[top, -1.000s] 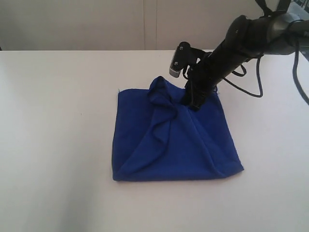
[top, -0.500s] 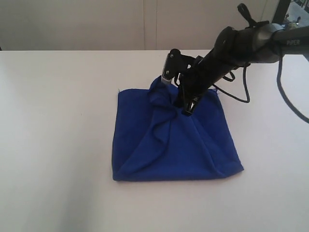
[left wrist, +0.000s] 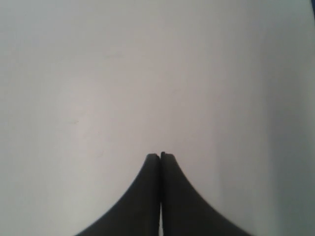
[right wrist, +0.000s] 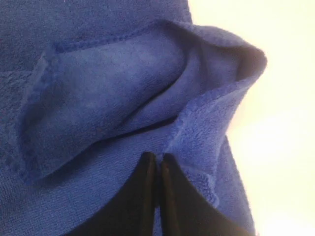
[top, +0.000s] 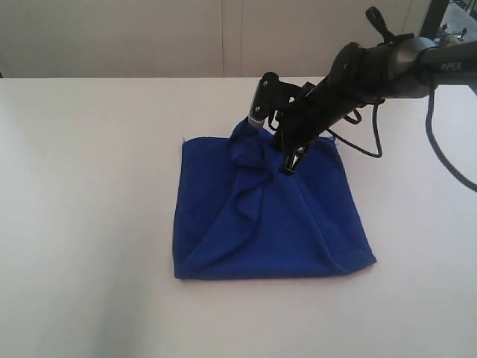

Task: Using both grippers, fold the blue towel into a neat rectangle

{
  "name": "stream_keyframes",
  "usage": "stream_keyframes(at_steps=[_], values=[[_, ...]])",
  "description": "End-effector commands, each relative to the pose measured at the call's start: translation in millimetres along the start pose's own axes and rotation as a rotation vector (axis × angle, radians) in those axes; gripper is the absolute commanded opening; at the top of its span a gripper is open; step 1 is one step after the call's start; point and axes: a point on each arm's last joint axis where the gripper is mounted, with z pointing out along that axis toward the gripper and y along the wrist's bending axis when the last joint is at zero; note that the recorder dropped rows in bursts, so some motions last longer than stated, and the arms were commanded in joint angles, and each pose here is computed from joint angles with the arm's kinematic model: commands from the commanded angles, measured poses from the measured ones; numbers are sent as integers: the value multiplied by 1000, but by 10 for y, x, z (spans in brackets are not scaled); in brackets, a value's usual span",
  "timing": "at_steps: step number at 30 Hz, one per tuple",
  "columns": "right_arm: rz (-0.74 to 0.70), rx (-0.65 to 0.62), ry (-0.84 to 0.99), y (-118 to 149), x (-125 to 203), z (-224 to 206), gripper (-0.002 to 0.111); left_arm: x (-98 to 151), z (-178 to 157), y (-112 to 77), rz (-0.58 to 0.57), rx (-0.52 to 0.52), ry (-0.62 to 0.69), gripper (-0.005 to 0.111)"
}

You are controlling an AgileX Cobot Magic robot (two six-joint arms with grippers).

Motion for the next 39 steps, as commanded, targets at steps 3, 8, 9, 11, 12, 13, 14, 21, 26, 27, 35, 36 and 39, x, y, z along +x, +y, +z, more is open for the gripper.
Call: stream_keyframes(at_steps=[3,8,9,11,12,13,14,21,26,27,35,36,39], values=[[206,46,-25,-86,-127,-347,0,28,1,-1,-5,3,12,0],[357,-13,50,-27,-90,-423,0,28,1,-1,-5,3,12,0],[383,-13,50,-27,-90,-423,0,28,1,-1,-5,3,12,0],[450,-4,47,-38,-86,-424,0,28,1,-1,-5,3,12,0],[493,4,46,-59,-63,-430,0,28,1,-1,-5,3,12,0],[525,7,47,-73,-44,-435,0,28,1,-1,-5,3,12,0],[568,14,47,-104,-5,-446,0,28,1,-1,-5,3,12,0],[679,9,28,-189,114,-485,0,27,1,3,140,-1,12,0],[704,-1,15,-187,105,-487,0,27,1,3,140,-1,12,0],[705,-1,14,-187,104,-487,0,19,2,3,140,-1,2,0],[706,-7,16,-181,104,-487,0,-142,-14,-53,58,55,-177,0],[706,-7,16,-181,104,-487,0,-179,-22,-60,51,62,-218,0],[706,-7,16,-181,104,-487,0,-287,-36,-108,-27,125,-319,0]])
